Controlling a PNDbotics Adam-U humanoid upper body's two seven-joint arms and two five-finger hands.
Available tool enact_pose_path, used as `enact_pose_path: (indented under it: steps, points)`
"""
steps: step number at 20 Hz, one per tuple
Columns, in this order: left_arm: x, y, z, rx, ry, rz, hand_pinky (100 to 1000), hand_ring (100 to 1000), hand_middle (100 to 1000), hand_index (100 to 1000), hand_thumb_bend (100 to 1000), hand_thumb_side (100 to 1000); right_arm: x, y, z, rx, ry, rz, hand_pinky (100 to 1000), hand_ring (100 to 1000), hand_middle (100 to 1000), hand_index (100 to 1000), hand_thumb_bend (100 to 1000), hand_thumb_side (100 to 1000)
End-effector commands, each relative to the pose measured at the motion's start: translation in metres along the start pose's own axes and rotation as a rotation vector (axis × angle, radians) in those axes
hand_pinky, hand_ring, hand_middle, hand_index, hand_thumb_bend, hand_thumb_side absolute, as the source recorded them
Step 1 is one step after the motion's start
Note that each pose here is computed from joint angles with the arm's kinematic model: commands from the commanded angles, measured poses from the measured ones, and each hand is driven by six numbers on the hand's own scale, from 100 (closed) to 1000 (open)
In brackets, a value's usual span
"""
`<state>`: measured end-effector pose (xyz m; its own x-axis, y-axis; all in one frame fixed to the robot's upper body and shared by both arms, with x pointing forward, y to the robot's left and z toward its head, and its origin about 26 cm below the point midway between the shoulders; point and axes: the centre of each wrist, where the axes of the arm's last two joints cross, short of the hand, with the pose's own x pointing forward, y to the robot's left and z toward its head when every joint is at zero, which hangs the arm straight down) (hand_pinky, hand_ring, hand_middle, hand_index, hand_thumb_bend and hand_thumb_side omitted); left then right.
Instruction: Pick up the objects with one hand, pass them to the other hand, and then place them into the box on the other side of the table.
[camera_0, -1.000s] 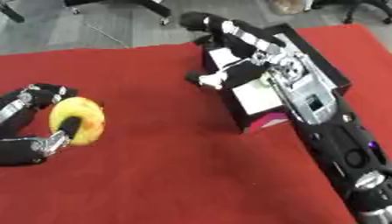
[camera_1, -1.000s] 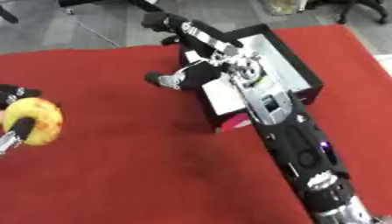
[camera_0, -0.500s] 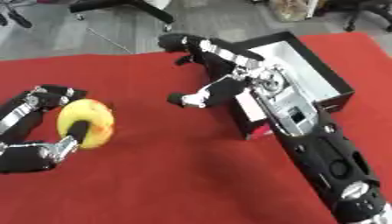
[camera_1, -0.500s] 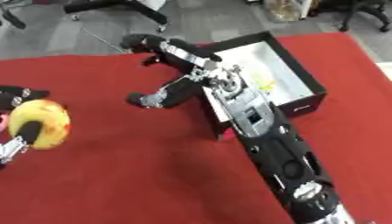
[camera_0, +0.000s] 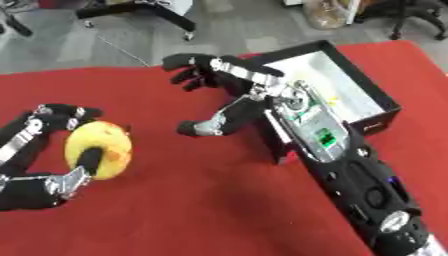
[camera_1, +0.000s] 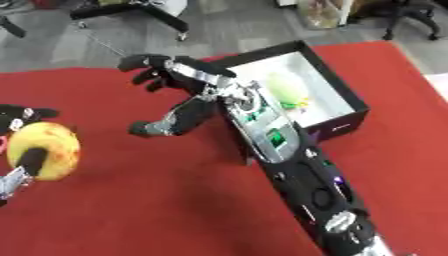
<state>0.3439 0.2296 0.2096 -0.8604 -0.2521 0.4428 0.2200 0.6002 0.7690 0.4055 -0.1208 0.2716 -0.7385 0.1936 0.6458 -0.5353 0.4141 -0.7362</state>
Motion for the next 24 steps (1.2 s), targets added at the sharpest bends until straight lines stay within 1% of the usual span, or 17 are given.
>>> enact_pose_path:
  steps: [1, 7, 16, 22, 24]
  points:
    - [0.007, 0.004, -0.003, 0.012, -0.053, -0.061, 876, 579, 477, 478, 100, 338, 0.013, -0.001, -0.005, 0.032, -0.021, -0.029, 874, 903, 1000, 925, 465, 176]
    - [0.005, -0.003, -0.004, 0.042, -0.083, -0.104, 864, 569, 467, 484, 100, 334, 0.022, 0.001, -0.008, 0.066, -0.034, -0.082, 872, 902, 1000, 915, 461, 171]
    - [-0.002, -0.011, -0.008, 0.045, -0.078, -0.123, 856, 566, 464, 487, 100, 330, 0.031, 0.010, -0.015, 0.124, -0.039, -0.137, 869, 895, 1000, 905, 453, 168]
    - [-0.004, -0.015, -0.017, 0.081, -0.094, -0.116, 854, 562, 461, 488, 100, 333, 0.032, 0.018, -0.021, 0.148, -0.021, -0.164, 857, 873, 996, 901, 461, 170]
    - [-0.006, -0.018, -0.019, 0.102, -0.081, -0.102, 861, 559, 459, 488, 100, 344, 0.032, 0.020, -0.023, 0.156, -0.013, -0.172, 856, 874, 995, 899, 459, 170]
